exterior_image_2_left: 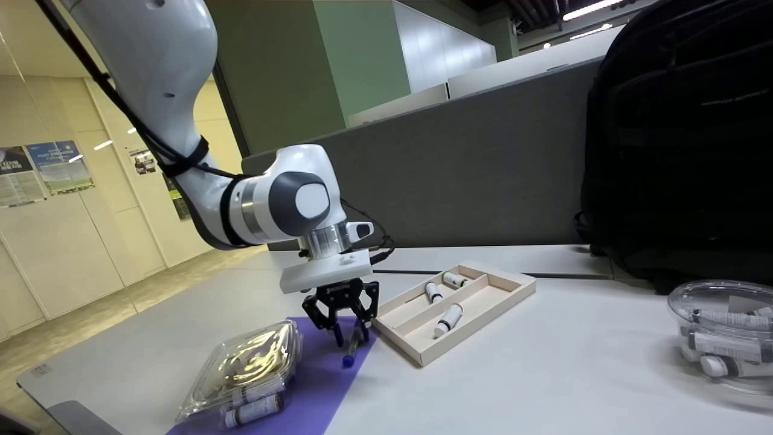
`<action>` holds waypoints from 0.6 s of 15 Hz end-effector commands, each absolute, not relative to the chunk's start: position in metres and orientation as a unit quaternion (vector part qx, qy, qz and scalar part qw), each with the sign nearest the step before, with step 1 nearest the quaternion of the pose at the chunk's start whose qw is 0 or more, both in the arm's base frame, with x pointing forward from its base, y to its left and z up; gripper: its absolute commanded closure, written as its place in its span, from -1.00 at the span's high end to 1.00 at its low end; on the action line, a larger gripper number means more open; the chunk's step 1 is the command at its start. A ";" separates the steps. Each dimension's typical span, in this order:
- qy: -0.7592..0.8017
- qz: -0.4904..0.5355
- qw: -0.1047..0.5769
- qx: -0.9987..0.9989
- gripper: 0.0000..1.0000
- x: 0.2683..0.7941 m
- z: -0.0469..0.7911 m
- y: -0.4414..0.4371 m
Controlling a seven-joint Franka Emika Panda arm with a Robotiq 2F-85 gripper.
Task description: Put the marker on the purple mat
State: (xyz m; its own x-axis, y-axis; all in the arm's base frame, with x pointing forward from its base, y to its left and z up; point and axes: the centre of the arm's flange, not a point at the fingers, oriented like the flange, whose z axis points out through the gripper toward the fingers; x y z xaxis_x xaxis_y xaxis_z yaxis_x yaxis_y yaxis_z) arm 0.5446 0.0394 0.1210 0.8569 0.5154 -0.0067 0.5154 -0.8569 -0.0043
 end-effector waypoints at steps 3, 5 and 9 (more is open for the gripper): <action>-0.286 0.055 0.025 -0.956 0.87 0.540 0.155 0.042; -0.297 0.078 0.031 -0.951 1.00 0.537 0.178 0.049; -0.292 0.068 0.017 -0.954 1.00 0.536 0.228 0.052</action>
State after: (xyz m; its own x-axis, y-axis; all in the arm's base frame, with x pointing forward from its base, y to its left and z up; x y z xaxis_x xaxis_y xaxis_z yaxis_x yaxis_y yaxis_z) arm 0.5384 0.0542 0.1843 0.8111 0.5696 -0.1330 0.5622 -0.8219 -0.0919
